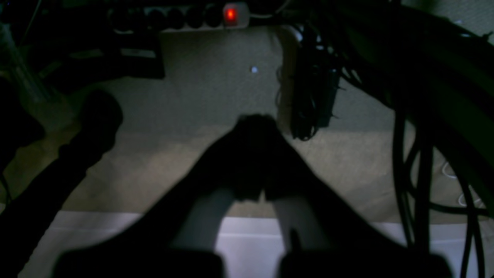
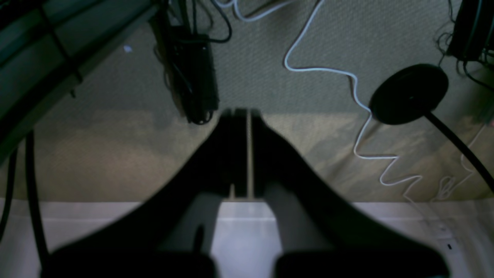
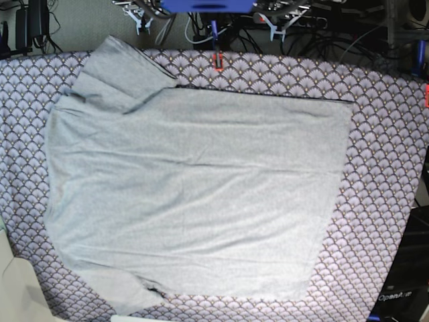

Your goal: Fold the T-shirt properly

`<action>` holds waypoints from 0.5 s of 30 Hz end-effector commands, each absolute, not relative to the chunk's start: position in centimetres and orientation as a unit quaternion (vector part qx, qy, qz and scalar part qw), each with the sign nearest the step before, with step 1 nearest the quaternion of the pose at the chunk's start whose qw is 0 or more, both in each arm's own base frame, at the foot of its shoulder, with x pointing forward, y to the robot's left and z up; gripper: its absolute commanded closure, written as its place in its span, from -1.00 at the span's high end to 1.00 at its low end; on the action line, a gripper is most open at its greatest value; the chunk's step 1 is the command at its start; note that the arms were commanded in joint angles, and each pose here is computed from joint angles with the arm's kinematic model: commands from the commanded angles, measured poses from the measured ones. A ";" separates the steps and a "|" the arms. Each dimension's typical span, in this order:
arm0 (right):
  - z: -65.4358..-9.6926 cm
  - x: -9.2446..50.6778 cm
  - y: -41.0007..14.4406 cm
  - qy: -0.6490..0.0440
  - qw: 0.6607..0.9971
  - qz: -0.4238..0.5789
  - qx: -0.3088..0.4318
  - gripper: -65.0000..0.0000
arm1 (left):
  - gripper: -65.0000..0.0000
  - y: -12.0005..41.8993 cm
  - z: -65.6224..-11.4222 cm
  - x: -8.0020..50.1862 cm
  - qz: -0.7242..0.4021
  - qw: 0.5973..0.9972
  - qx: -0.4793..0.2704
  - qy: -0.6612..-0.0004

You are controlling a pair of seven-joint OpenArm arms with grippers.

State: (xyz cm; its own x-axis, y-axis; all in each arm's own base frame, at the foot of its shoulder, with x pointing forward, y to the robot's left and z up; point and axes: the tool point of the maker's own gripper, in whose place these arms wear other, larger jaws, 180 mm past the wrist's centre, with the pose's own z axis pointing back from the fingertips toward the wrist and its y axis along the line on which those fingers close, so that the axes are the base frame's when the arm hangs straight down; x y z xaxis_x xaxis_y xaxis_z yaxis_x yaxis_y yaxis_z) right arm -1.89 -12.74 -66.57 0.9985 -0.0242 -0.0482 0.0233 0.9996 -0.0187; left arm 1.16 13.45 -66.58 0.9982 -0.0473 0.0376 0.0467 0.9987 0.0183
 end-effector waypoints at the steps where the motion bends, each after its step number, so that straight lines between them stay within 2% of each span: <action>1: -66.6 -2.2 -12.6 0.027 1.000 -0.014 -0.003 -1.00 | -1.00 14.1 -66.6 0.9 -0.026 0.999 0.012 -0.015; 15: -66.6 -1.9 -12.6 0.025 1.000 -0.012 -0.003 -1.00 | -1.00 14.3 -66.6 1.2 -0.026 0.999 0.014 -0.016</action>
